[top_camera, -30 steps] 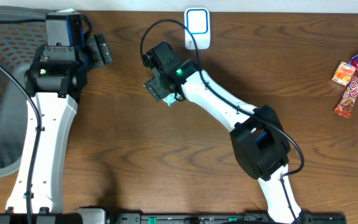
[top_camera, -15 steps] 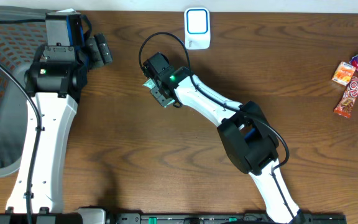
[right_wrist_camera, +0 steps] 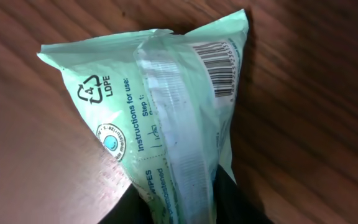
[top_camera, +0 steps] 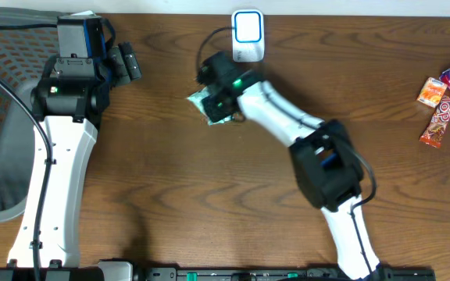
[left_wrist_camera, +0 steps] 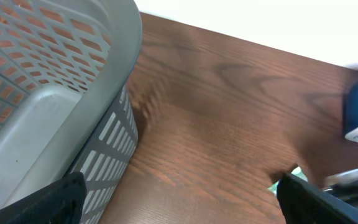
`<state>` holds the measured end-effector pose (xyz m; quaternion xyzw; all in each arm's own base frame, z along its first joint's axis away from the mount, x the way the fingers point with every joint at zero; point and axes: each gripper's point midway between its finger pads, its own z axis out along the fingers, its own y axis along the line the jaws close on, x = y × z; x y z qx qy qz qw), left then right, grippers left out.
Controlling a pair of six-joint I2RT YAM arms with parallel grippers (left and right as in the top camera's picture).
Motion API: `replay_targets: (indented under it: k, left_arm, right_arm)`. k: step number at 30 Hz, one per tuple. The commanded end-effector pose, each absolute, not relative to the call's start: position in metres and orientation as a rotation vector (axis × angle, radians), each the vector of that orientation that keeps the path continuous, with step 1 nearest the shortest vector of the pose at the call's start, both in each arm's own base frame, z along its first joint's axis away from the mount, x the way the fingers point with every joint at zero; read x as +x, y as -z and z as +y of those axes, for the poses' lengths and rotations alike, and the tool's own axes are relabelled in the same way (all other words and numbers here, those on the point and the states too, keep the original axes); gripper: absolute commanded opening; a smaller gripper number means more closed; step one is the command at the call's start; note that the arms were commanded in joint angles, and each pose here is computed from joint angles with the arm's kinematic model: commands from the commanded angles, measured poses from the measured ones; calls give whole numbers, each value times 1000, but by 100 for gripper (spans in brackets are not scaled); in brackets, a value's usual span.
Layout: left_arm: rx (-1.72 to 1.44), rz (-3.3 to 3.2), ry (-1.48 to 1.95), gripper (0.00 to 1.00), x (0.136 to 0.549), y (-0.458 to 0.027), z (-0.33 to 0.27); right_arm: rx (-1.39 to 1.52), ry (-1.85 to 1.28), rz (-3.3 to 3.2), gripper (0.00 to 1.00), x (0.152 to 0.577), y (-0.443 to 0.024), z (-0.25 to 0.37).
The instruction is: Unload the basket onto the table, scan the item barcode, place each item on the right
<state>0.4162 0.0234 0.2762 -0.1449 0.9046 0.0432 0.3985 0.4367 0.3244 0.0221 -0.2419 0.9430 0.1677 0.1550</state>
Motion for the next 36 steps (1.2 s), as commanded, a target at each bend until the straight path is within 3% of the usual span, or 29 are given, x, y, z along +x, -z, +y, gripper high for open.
replay_targets:
  k: [1, 3, 9, 10, 11, 12, 21, 28, 36]
  left_arm:
    - [-393, 2292, -122, 98, 417, -274, 28]
    - [-393, 2292, -122, 98, 417, -274, 28]
    - [-393, 2292, -122, 98, 417, -274, 28]
    - [-393, 2292, -122, 98, 417, -274, 28]
    - [-393, 2292, -122, 98, 417, -274, 28]
    - [-393, 2292, -122, 98, 417, -274, 28]
    - [-393, 2292, -122, 98, 417, -274, 28]
    - [-393, 2292, -122, 98, 417, -274, 28]
    - [-393, 2292, -122, 98, 417, -274, 28]
  right_arm:
    - [-553, -1112, 2699, 18, 430, -66, 324]
    - [-489, -1308, 2682, 21, 433, -76, 308]
    - [-277, -1487, 2740, 28, 434, -71, 261]
    - [-244, -1500, 2746, 33, 434, -68, 254]
    - [-209, -1512, 2750, 45, 435, -67, 247]
    - [-179, -1518, 2755, 47, 436, -66, 241]
    - [61, -1267, 2867, 50, 451, -45, 180]
    - [-100, -943, 2815, 52, 466, -79, 186]
    - [-246, -487, 2722, 43, 468, -88, 248]
